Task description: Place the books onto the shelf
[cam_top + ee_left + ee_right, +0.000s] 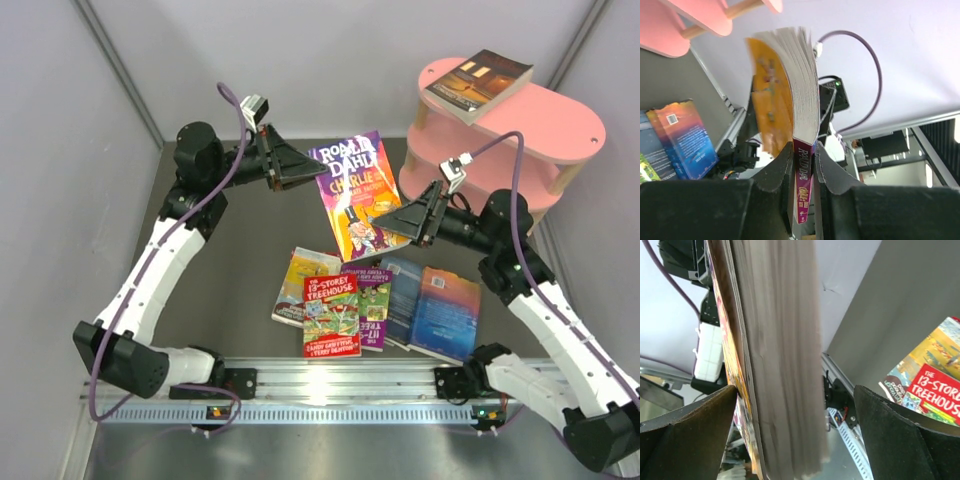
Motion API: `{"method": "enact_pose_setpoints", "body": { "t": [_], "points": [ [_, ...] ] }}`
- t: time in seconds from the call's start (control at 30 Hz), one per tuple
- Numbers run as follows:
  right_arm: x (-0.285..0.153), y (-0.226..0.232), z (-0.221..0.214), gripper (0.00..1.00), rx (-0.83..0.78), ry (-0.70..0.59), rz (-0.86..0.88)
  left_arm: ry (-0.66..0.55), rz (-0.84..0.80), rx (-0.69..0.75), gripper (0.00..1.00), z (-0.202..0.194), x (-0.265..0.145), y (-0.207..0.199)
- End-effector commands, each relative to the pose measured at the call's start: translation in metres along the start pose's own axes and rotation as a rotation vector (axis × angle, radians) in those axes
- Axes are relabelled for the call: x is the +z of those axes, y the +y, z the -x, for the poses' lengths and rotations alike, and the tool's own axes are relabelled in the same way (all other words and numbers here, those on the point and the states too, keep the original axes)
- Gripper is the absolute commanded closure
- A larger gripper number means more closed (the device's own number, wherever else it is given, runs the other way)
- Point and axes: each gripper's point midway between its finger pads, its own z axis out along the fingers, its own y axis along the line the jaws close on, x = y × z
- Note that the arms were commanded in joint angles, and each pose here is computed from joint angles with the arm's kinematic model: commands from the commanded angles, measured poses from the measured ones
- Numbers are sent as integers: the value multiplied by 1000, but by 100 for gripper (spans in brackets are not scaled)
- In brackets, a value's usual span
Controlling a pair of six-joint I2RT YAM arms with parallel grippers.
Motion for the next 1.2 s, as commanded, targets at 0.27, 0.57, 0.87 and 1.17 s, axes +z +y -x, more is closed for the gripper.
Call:
{"method": "enact_pose_setpoints", "body": {
  "t": [0.27,0.57,0.87,1.17],
  "points": [
    [14,43,20,14,-55,-15,198,130,-154,46,100,-22,-10,-35],
    [7,67,7,99,-93,95,316,191,-26,13,100,-23,-1,10],
    [8,100,-11,100,-202,354,373,222,108,-57,100,-13,22,59],
    [20,86,4,100,-205,318,245,188,161,55,76,21,53,58]
  ]
}}
